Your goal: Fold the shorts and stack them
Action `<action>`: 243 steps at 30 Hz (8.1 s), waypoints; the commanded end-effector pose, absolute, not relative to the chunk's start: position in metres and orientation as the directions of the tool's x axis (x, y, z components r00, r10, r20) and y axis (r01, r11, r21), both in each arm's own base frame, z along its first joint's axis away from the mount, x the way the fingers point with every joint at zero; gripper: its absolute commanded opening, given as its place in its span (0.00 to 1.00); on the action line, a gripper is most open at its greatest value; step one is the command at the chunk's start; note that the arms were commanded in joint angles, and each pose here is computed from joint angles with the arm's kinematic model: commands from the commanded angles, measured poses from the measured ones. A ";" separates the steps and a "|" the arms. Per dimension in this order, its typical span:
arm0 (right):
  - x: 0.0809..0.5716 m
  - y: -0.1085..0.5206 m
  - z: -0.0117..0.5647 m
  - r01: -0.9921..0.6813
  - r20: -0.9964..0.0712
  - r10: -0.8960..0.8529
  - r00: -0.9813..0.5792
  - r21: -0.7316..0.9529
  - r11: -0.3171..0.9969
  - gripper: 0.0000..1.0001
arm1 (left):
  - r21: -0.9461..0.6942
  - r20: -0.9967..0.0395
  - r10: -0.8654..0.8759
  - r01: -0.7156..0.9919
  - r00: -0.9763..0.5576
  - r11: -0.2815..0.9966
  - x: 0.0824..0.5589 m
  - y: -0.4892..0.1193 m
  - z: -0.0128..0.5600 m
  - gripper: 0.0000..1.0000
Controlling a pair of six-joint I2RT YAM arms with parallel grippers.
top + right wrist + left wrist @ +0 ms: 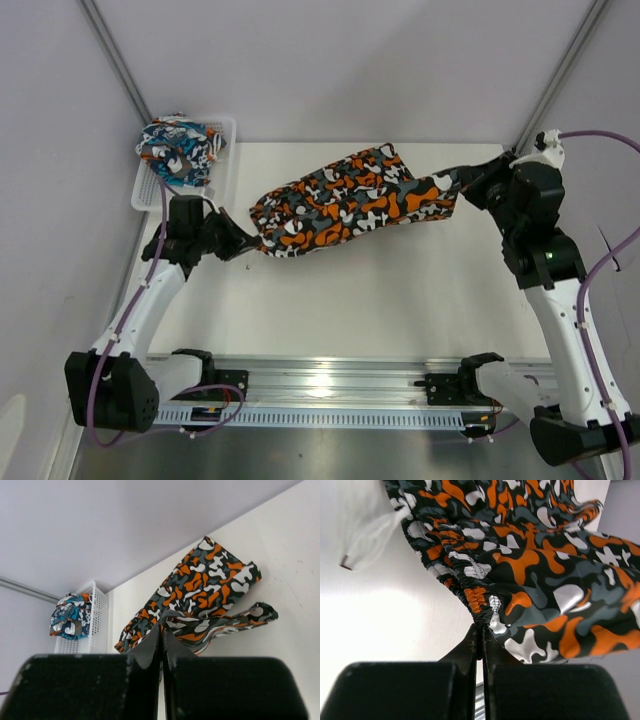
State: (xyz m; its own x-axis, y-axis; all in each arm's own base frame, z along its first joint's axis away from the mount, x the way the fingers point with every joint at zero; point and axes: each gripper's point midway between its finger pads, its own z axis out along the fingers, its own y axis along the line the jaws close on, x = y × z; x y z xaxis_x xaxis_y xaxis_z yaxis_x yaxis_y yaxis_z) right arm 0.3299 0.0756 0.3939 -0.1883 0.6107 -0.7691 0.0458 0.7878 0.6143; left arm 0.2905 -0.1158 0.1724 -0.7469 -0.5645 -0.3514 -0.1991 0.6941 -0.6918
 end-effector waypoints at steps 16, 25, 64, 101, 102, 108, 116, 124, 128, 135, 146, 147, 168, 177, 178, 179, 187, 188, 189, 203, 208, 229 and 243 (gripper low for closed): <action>0.283 0.058 0.396 0.049 -0.798 0.581 -0.163 0.581 0.812 0.00 | -0.687 -0.349 -0.556 -0.197 -0.754 0.699 0.232 -0.136 0.174 0.00; 0.341 0.076 0.409 0.009 -0.826 0.527 -0.199 0.536 0.844 0.00 | -0.702 -0.339 -0.654 -0.281 -0.676 0.654 0.250 -0.104 0.171 0.00; 0.579 0.148 0.265 -0.072 -0.775 0.436 -0.457 0.520 0.851 0.00 | -0.703 -0.132 -0.752 -0.474 -0.645 0.530 0.406 -0.034 0.099 0.00; 0.574 0.143 0.203 -0.107 -0.783 0.334 -0.525 0.449 0.887 0.69 | -0.576 -0.528 -0.591 -0.254 -0.610 0.777 0.414 -0.055 0.174 0.89; 0.574 0.144 0.197 -0.109 -0.776 0.329 -0.539 0.451 0.886 0.69 | -0.568 -0.543 -0.571 -0.232 -0.616 0.790 0.415 -0.059 0.175 0.88; 0.584 0.152 0.155 -0.112 -0.725 0.323 -0.608 0.481 0.870 0.54 | -0.610 -0.527 -0.516 -0.122 -0.676 0.783 0.429 -0.097 0.169 0.67; 0.594 0.152 0.104 -0.026 -0.655 0.353 -0.668 0.495 0.869 0.55 | -0.596 -0.492 -0.511 -0.155 -0.705 0.788 0.454 -0.099 0.132 0.42; 0.606 0.146 0.063 0.040 -0.613 0.348 -0.709 0.458 0.888 0.53 | -0.578 -0.471 -0.545 -0.224 -0.694 0.785 0.476 -0.085 0.104 0.32; 0.605 0.137 0.046 0.096 -0.585 0.352 -0.731 0.422 0.901 0.52 | -0.578 -0.439 -0.577 -0.275 -0.689 0.768 0.478 -0.077 0.090 0.29; 0.602 0.131 0.036 0.090 -0.582 0.328 -0.745 0.399 0.913 0.46 | -0.570 -0.437 -0.579 -0.286 -0.688 0.770 0.488 -0.072 0.081 0.25; 0.598 0.138 0.027 0.059 -0.563 0.302 -0.769 0.407 0.912 0.01 | -0.571 -0.433 -0.542 -0.245 -0.720 0.783 0.496 -0.077 0.072 0.22; 0.596 0.135 0.026 0.071 -0.561 0.305 -0.769 0.399 0.914 0.00 | -0.576 -0.432 -0.538 -0.237 -0.724 0.782 0.495 -0.079 0.073 0.22; 0.559 0.058 0.083 0.197 -0.619 0.443 -0.649 0.426 0.883 0.10 | -0.588 -0.547 -0.432 -0.038 -0.717 0.808 0.499 -0.126 0.126 0.33; 0.514 0.084 0.100 0.062 -0.574 0.391 -0.719 0.508 0.859 0.36 | -0.584 -0.574 -0.405 0.009 -0.712 0.812 0.466 -0.147 0.162 0.54; 0.501 0.085 0.093 0.070 -0.544 0.390 -0.743 0.517 0.853 0.39 | -0.577 -0.581 -0.396 0.017 -0.711 0.817 0.463 -0.151 0.165 0.55; 0.494 0.089 0.104 0.051 -0.545 0.388 -0.743 0.532 0.845 0.40 | -0.565 -0.592 -0.366 0.046 -0.718 0.824 0.455 -0.165 0.168 0.57; 0.430 0.089 0.096 0.097 -0.470 0.388 -0.793 0.531 0.842 0.53 | -0.417 -0.706 -0.139 0.250 -0.694 0.874 0.409 -0.240 0.186 0.65; 0.421 0.089 0.087 0.115 -0.443 0.392 -0.806 0.532 0.839 0.53 | -0.387 -0.720 -0.085 0.297 -0.689 0.873 0.399 -0.257 0.185 0.67; 0.415 0.091 0.088 0.111 -0.435 0.395 -0.809 0.547 0.830 0.53 | -0.366 -0.728 -0.058 0.315 -0.684 0.875 0.394 -0.264 0.185 0.68; 0.352 0.111 0.091 0.188 -0.322 0.502 -0.803 0.662 0.725 0.49 | -0.003 -0.831 0.287 0.520 -0.477 0.854 0.343 -0.381 0.175 0.74; 0.361 0.117 0.084 0.210 -0.294 0.535 -0.792 0.692 0.691 0.50 | 0.001 -0.813 0.297 0.508 -0.501 0.861 0.336 -0.381 0.163 0.73; 0.392 0.037 0.083 0.399 -0.404 0.716 -0.569 0.626 0.670 0.00 | -0.082 -0.811 0.167 0.391 -0.561 0.917 0.335 -0.309 0.172 0.75; 0.417 -0.030 0.093 0.516 -0.479 0.713 -0.512 0.492 0.701 0.76 | -0.201 -0.741 -0.034 0.173 -0.671 0.964 0.365 -0.227 0.150 0.75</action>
